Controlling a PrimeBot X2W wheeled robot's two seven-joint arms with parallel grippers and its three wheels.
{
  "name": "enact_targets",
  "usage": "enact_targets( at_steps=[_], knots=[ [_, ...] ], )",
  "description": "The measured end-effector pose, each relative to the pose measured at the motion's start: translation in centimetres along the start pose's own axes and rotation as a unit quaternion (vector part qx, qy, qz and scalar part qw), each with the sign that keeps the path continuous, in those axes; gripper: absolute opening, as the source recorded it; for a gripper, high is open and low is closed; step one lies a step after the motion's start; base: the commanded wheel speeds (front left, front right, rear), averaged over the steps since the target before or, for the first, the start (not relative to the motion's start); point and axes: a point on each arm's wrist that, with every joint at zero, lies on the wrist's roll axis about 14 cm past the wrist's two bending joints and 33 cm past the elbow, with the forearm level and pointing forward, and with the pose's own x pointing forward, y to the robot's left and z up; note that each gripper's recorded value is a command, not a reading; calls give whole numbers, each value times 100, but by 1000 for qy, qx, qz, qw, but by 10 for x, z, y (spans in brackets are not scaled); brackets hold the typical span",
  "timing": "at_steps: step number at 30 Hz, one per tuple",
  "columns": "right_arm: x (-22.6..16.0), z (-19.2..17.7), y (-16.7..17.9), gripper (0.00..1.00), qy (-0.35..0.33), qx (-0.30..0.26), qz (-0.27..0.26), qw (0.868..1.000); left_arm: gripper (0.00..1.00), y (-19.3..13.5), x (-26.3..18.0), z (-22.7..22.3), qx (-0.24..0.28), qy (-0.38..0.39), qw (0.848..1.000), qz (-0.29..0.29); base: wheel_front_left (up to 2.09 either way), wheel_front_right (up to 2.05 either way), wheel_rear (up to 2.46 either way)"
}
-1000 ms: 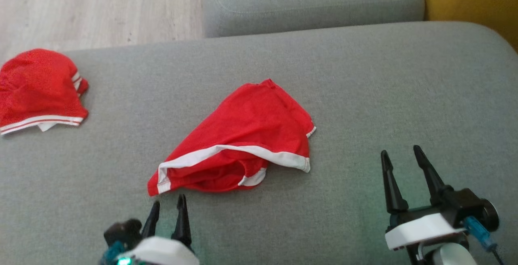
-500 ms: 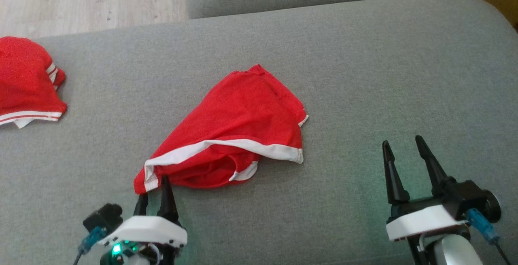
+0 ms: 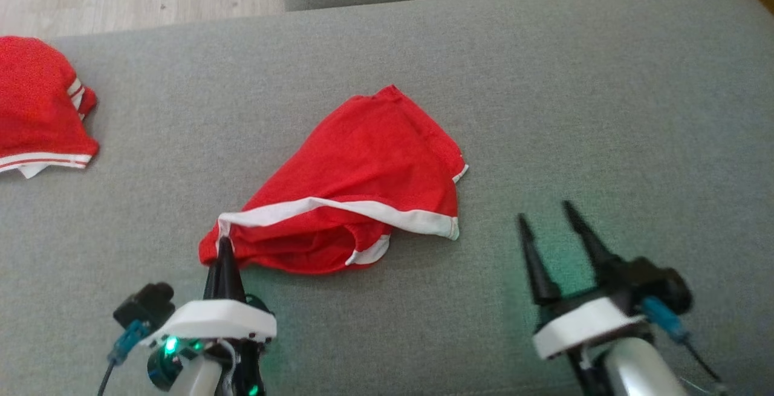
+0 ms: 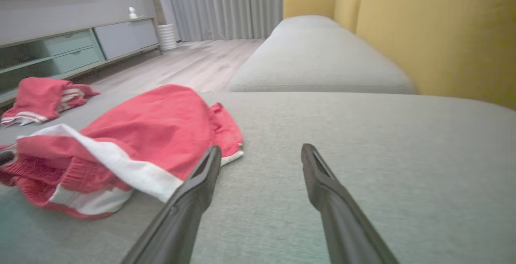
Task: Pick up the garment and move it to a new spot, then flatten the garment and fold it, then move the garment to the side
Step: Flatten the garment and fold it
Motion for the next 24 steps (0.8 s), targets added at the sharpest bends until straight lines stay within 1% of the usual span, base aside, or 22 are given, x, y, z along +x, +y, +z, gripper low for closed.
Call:
enact_targets(
  at_steps=[5,10,11,17,18,20,21,22,24],
  knots=[
    [13,-25,35,100,43,21,57,997,0,-1,7,8,0,-13,1000,-1,0,0,0],
    [25,-47,55,100,84,27,94,992,0,5,6,8,7,-17,1000,5,0,0,0],
    [30,-53,62,100,96,25,107,989,0,7,6,9,8,-19,1000,7,0,0,0],
    [39,-70,76,100,131,-2,142,981,0,6,4,11,12,-23,1000,4,0,0,0],
    [39,-73,77,98,138,-7,146,980,0,6,3,11,12,-24,1000,5,0,0,0],
    [38,-78,80,76,145,-11,153,977,0,7,3,12,11,-25,1000,6,0,0,0],
    [38,-79,81,58,148,-12,155,977,0,7,3,13,11,-26,1000,5,0,0,0],
    [38,-79,82,44,149,-12,156,976,0,6,3,13,11,-27,1000,5,0,0,0],
    [37,-83,81,29,155,-12,156,975,0,5,3,14,11,-28,1000,3,0,0,0]
  ],
)
